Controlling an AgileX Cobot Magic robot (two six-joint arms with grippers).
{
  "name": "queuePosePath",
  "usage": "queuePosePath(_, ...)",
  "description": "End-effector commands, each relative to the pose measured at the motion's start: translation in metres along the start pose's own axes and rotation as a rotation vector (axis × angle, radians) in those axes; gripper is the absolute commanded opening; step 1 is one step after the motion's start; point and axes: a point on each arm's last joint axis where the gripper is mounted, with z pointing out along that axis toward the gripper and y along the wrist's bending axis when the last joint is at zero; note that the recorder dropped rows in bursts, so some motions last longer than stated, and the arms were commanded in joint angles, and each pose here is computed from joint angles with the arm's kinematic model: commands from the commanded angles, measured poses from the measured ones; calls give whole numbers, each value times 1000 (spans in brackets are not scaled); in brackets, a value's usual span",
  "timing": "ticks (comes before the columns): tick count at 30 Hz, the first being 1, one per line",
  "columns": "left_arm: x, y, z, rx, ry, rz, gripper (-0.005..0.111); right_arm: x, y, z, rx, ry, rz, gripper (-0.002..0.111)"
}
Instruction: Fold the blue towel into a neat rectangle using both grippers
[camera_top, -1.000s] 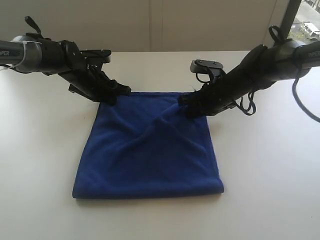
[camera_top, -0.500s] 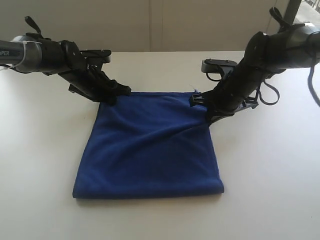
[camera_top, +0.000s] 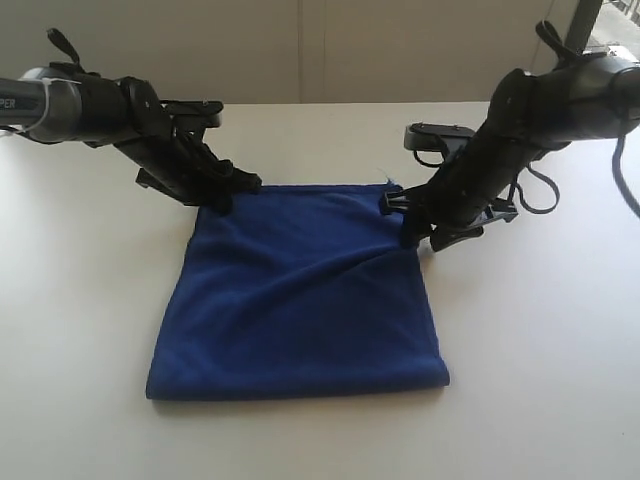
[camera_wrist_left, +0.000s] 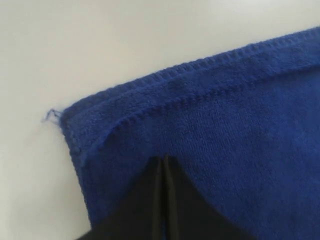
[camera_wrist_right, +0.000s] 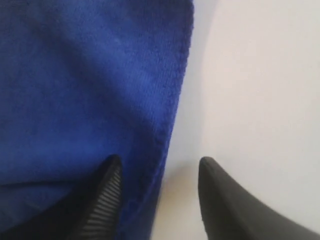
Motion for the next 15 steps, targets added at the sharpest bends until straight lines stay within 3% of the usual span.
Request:
queuePosePath(1, -5, -8, -28, 22, 11, 7, 0, 1, 6, -30, -7, -12, -28, 47)
queuePosePath(8, -4, -14, -56, 29, -9, 8, 0, 27, 9, -52, 2, -84, -12, 46)
queuePosePath(11, 5, -14, -53, 34, 20, -5, 0, 38, 11, -54, -21, -86, -20, 36)
queuePosePath(15, 21, -28, -43, 53, 65, 25, 0, 50, 15, -46, -91, -60, -10, 27)
